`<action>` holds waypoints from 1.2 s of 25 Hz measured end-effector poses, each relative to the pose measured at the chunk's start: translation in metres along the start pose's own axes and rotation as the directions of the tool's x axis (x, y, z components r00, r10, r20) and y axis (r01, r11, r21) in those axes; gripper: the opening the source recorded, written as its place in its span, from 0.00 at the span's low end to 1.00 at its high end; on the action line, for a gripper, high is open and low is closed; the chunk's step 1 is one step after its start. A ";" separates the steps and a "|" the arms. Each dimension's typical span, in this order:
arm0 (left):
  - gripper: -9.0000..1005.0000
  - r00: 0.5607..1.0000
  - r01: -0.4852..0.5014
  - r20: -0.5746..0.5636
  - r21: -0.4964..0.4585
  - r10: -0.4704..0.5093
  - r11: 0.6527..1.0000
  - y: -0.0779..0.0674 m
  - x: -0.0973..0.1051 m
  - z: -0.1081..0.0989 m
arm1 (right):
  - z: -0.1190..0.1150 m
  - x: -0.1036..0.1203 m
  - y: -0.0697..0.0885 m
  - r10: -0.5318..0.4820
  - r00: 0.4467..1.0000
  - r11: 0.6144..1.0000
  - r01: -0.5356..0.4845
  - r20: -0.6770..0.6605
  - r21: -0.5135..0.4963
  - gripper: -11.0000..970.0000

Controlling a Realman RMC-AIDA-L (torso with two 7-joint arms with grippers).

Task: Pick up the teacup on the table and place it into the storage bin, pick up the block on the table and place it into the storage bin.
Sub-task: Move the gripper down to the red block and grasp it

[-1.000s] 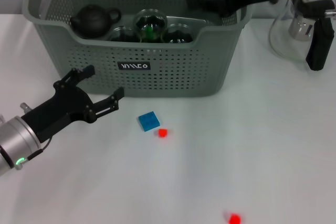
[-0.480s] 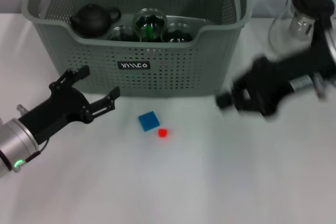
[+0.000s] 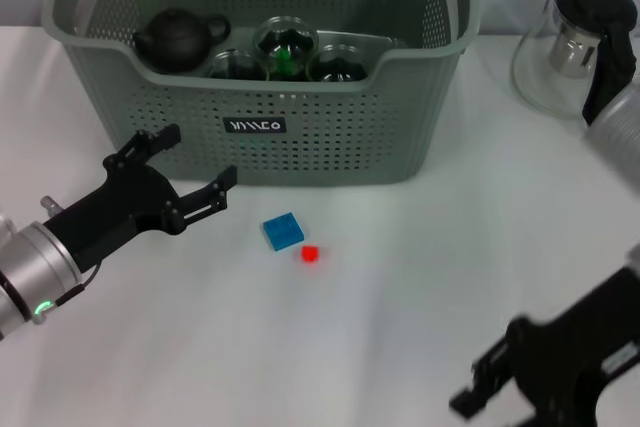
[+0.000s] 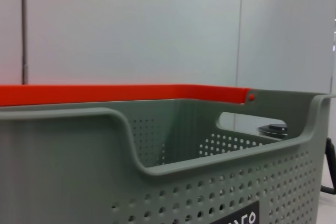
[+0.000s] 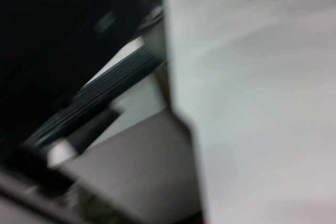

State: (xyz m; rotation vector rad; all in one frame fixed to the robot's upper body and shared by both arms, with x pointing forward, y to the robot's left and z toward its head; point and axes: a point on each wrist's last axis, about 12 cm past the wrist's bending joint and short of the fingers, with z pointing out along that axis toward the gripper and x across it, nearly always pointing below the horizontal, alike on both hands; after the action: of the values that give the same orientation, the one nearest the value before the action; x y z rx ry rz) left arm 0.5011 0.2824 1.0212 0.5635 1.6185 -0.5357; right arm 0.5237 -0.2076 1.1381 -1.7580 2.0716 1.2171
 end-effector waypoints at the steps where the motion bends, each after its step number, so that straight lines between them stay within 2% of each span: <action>1: 0.94 1.000 0.000 0.000 0.002 0.000 1.000 0.000 0.000 0.000 | 0.007 0.000 0.000 0.000 1.000 0.999 -0.001 -0.019 -0.032 0.39; 3: 0.94 1.000 0.001 -0.001 0.002 -0.001 1.000 -0.001 0.000 0.000 | 0.018 0.000 -0.002 0.007 0.999 0.996 -0.011 -0.047 -0.092 0.49; 9: 0.94 1.000 0.010 -0.006 0.002 -0.010 1.000 -0.003 0.003 -0.002 | 0.032 0.010 -0.006 0.079 0.991 0.986 -0.093 -0.106 -0.139 0.60; 16: 0.94 1.000 0.004 -0.007 0.000 -0.004 1.000 -0.005 0.005 -0.002 | 0.045 0.021 -0.017 0.147 0.973 0.981 -0.167 -0.180 -0.100 0.54; 30: 0.94 1.000 0.005 -0.002 -0.005 -0.005 1.000 -0.004 0.004 -0.002 | 0.054 0.023 -0.025 0.161 0.964 0.984 -0.174 -0.210 -0.043 0.54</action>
State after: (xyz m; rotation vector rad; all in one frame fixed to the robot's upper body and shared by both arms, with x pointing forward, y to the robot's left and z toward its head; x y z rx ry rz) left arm 0.4967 0.2811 1.0176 0.5566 1.6234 -0.5349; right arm 0.5196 -0.1887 1.0769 -1.8382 2.3668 1.1976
